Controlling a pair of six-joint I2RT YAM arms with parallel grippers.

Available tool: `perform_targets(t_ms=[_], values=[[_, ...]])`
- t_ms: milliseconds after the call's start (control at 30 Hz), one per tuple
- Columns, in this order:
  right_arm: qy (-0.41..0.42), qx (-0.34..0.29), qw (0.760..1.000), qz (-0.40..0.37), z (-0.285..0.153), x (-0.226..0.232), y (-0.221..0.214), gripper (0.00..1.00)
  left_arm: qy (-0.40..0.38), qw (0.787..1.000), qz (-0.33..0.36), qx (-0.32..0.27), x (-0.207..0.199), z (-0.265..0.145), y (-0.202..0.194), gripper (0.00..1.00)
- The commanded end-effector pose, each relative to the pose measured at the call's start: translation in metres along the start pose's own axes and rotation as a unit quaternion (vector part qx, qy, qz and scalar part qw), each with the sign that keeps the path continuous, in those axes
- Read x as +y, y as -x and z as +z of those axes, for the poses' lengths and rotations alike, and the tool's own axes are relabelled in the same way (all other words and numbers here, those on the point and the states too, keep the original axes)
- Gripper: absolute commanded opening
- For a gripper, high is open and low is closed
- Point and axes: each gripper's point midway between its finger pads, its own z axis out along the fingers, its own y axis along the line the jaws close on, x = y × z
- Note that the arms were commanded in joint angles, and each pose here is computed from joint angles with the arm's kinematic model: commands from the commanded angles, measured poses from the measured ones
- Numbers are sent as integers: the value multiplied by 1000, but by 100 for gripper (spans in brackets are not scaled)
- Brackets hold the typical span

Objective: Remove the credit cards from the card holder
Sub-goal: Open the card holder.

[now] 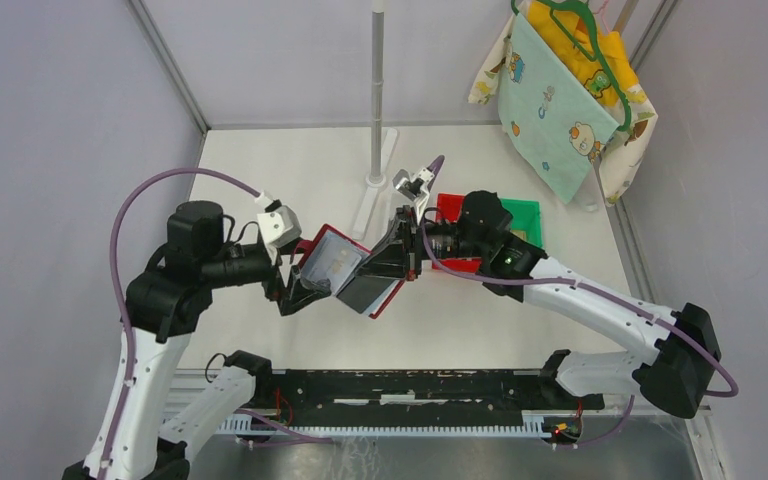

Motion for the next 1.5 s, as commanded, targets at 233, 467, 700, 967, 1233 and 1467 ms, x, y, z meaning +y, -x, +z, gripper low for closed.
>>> perform_targets(t_ms=[233,467,700,967,1233,1467], values=[[59,-115,992,2,-11,50,55,0,51,994,-45,-91,10,-5,44,100],[76,-148,986,-18,-24,60,54,0,-59,977,-164,-125,-22,1,65,100],[73,-160,983,-47,-30,65,60,0,-98,958,-219,-159,-35,-6,91,100],[50,-169,982,-70,-32,62,66,0,-120,959,-211,-148,-45,-9,86,69],[47,-176,981,-73,-32,61,69,0,-104,962,-205,-150,-38,-8,90,40],[47,-174,981,-69,-32,59,65,0,-72,964,-188,-175,-30,-12,101,2]])
